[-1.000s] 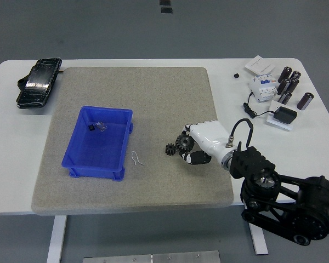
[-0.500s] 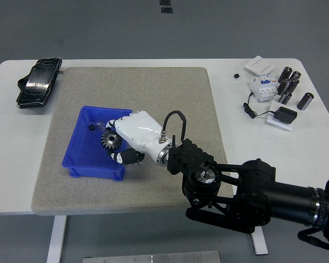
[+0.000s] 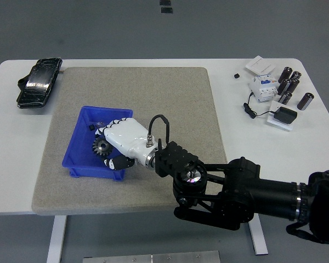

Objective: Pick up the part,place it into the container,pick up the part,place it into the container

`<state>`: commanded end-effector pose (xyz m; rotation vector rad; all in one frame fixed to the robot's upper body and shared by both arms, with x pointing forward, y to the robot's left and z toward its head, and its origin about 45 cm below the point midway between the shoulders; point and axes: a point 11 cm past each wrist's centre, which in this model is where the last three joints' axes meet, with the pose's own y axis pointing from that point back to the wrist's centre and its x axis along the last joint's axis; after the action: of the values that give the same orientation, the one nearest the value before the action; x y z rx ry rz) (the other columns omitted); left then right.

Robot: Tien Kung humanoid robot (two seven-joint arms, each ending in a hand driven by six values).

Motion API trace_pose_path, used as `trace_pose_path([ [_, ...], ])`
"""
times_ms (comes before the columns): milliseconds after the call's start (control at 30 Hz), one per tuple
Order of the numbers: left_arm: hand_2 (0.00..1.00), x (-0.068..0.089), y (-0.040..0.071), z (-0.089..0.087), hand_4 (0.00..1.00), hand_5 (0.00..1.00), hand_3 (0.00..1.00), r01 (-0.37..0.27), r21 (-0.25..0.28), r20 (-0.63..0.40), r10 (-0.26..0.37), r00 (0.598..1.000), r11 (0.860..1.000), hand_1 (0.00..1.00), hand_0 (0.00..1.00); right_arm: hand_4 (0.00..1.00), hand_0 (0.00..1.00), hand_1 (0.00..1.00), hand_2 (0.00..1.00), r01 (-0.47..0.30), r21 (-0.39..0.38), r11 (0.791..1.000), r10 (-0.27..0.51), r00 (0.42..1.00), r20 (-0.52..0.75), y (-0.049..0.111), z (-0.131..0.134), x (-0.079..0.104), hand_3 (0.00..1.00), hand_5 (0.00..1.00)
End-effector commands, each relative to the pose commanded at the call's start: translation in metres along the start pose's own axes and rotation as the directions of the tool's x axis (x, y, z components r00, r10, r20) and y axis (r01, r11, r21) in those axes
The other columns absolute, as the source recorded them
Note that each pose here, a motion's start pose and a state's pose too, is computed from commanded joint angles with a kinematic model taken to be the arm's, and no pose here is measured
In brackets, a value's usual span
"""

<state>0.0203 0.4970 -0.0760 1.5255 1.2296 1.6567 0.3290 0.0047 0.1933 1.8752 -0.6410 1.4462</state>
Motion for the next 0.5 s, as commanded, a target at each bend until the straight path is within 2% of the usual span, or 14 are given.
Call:
trace_pose_path([
  [133,0.606,0.0,0.0,0.001,0.658,0.295,0.587,0.001,-0.002,0.001,-0.001,1.0,1.0,0.635,0.68,0.885,0.998,0.996,0.976,-0.006,0.02,1.0,0.006,1.0,0.007,0.0,-0.004,0.002,0.956,0.457],
  [167,0.606,0.0,0.0,0.001,0.658,0.295,0.587,0.001,-0.002,0.002,-0.001,1.0,1.0,0.635,0.68,0.926,0.998,0.998,0.99,-0.011,0.026,1.0,0.011,1.0,0.012,0.001,-0.005,0.004,0.979,0.446],
  [267,0.606,-0.001,0.0,0.001,0.658,0.295,0.587,0.002,-0.003,0.002,-0.002,1.0,1.0,0.635,0.68,0.926,0.998,0.998,0.99,-0.032,0.038,0.999,0.03,0.999,0.042,0.001,-0.008,0.008,0.979,0.446],
  [400,0.603,-0.001,0.001,0.002,0.659,0.296,0.583,0.003,-0.006,0.001,-0.003,1.0,1.0,0.635,0.68,0.912,0.998,0.983,0.959,-0.114,0.041,0.993,0.105,0.979,0.175,0.005,-0.013,0.026,0.959,0.428],
  [500,0.603,-0.002,0.0,0.002,0.659,0.296,0.583,0.004,-0.005,0.001,-0.004,1.0,1.0,0.635,0.68,0.912,0.998,0.983,0.959,-0.206,-0.014,0.978,0.205,0.959,0.197,0.016,0.001,0.045,0.959,0.428],
])
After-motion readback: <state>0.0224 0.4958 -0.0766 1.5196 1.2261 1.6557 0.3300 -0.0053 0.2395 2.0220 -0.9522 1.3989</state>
